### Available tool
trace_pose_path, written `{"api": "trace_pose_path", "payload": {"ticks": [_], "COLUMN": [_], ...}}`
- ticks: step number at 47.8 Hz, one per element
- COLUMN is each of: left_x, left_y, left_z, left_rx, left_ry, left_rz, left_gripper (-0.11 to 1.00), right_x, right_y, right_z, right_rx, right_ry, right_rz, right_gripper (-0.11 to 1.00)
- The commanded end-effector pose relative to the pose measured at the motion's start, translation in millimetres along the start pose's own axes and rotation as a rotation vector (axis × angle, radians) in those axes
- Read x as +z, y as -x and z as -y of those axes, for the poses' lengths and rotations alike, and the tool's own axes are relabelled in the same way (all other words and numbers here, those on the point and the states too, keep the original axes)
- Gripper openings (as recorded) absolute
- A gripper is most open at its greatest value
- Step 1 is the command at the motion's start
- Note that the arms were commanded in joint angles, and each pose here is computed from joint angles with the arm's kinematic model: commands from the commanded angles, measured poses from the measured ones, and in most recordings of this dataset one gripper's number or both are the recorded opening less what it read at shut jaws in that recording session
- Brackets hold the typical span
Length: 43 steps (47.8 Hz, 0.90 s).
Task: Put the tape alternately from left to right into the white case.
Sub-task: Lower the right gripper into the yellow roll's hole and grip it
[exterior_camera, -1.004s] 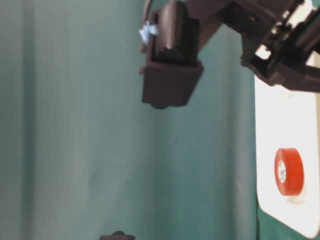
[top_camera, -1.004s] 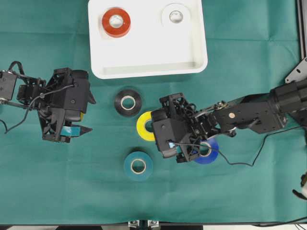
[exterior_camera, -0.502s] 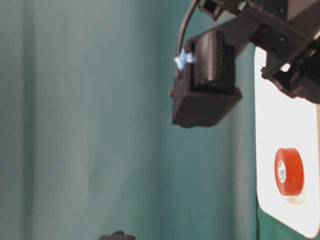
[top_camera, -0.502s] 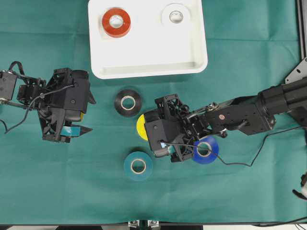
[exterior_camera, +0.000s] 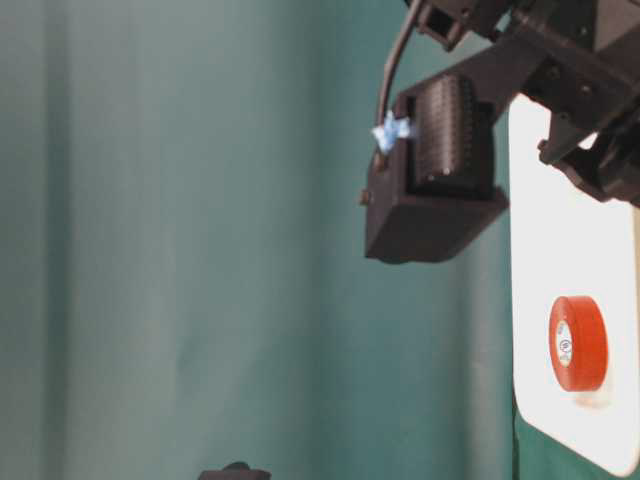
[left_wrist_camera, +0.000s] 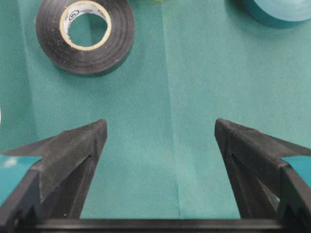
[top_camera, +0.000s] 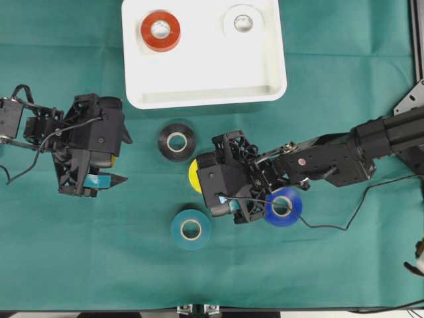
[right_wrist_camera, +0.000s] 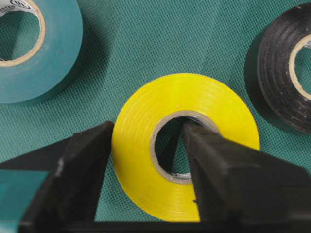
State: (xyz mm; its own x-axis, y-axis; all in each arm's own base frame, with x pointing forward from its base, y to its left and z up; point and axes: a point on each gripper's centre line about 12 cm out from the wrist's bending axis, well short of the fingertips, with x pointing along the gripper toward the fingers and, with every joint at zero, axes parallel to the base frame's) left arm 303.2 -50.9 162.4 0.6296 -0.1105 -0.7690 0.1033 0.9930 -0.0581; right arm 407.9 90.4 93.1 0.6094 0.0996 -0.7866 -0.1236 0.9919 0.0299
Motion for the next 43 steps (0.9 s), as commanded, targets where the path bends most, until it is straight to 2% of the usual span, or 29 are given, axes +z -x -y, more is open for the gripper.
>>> {"api": "trace_pose_path", "payload": {"ticks": [1, 8, 24, 43], "left_x": [6, 5, 6, 6], "left_y": [3, 2, 3, 3], "left_z": [2, 2, 2, 2], "left_rx": [-0.005, -0.005, -0.004, -0.005], "left_ry": [-0.002, -0.002, -0.001, -0.001], "left_rz": [0.021, 0.018, 0.021, 0.021], "left_gripper": [0.68, 0.68, 0.68, 0.68], "right_x": [11, 19, 30, 51], "right_y": [5, 10, 25, 65], "right_z": [1, 1, -2, -8], "right_rx": [0.001, 0.003, 0.010, 0.016], "right_ry": [-0.002, -0.001, 0.002, 0.007], "right_rz": [0.032, 0.056, 0.098, 0.175], "right_gripper": [0.60, 0.30, 0.29, 0.29]}}
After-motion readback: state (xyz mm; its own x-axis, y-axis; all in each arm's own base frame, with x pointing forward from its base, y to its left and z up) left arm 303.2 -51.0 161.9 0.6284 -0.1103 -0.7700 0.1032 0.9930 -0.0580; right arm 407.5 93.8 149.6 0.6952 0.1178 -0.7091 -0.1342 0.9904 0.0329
